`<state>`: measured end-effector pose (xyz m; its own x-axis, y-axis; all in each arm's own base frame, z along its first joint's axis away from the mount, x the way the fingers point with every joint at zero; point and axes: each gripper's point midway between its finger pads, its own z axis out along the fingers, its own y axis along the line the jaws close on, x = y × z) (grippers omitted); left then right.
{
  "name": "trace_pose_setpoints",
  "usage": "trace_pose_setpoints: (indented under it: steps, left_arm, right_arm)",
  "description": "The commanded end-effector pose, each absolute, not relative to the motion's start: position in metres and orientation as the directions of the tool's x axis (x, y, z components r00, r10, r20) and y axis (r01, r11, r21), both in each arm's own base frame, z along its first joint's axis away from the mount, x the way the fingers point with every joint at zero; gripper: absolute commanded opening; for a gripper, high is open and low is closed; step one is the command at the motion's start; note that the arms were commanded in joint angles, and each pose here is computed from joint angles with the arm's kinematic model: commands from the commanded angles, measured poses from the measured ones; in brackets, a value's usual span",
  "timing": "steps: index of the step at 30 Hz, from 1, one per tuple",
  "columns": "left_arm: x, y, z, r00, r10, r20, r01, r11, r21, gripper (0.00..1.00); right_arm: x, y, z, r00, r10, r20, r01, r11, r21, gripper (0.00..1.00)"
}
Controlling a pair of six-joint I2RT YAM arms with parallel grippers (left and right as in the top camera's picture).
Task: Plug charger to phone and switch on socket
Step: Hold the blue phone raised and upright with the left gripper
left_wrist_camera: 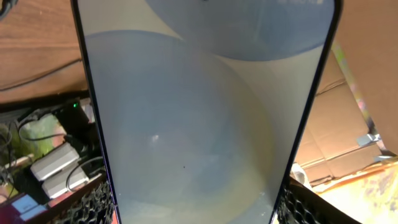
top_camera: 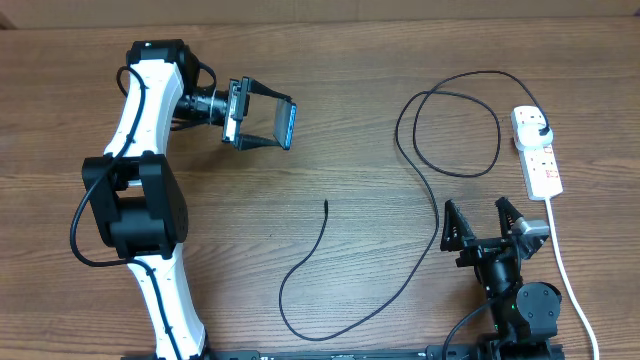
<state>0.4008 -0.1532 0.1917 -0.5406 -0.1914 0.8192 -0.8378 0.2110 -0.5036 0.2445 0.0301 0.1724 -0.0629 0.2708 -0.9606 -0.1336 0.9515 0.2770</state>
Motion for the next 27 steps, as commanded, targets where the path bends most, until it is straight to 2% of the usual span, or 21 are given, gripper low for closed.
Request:
trace_pose_setpoints:
  steps: [1,27]
  left_arm:
    - [0.405,-0.155,0.209,-0.594,-0.142,0.792,-0.803,0.168,-0.572,0.04]
    - [0.399,-0.175,0.215,-0.604,-0.093,0.791,-0.792,0.175,-0.584,0.04]
  right_arm:
    - [0.245,0.029,0.17,-0.058,0.268,-0.962,-0.126,0.954,0.273,1.0]
    - [0.245,0.029,0.17,-0.058,0.268,-0.962,-0.126,0.954,0.273,1.0]
